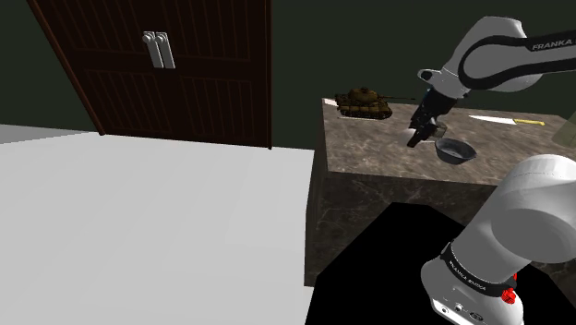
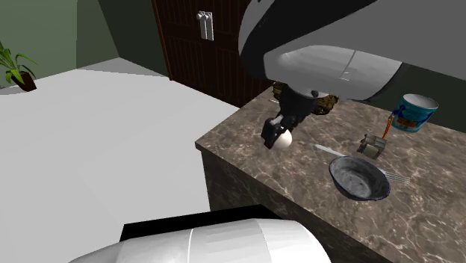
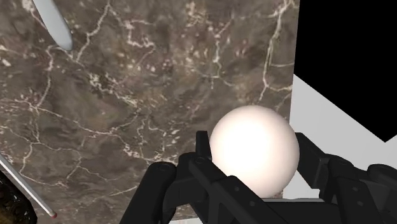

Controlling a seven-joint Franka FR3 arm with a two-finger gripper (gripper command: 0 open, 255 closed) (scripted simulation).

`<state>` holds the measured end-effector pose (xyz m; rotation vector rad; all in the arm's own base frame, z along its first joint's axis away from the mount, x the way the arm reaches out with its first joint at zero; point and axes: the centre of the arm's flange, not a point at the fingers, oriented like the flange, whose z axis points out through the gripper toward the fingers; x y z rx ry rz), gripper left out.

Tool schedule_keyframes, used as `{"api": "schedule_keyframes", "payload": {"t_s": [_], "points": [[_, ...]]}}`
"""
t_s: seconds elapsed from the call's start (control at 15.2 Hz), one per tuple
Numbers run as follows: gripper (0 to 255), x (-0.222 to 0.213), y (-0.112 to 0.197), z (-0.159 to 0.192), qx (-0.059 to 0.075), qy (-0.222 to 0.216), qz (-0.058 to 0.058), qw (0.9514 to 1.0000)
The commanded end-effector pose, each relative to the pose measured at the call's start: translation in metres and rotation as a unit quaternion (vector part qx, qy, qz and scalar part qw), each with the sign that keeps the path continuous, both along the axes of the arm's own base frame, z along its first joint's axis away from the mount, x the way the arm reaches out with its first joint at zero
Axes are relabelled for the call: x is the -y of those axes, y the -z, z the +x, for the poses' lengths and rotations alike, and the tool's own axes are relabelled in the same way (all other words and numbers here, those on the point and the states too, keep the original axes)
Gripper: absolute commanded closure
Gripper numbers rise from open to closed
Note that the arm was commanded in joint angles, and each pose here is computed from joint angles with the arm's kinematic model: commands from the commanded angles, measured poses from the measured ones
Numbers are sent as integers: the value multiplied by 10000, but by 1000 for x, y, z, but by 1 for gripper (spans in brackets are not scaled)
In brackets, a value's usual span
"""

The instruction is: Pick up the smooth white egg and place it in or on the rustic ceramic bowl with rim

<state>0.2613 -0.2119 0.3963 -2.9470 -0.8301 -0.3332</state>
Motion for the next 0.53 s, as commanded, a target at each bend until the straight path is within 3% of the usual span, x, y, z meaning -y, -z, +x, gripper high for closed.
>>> {"api": "schedule_keyframes", "payload": {"t_s": [0.0,0.46], "points": [[255,0,-11,-1,-2,-1,0,10000],[255,0,-48,-1,-2,-1,0,10000]]}}
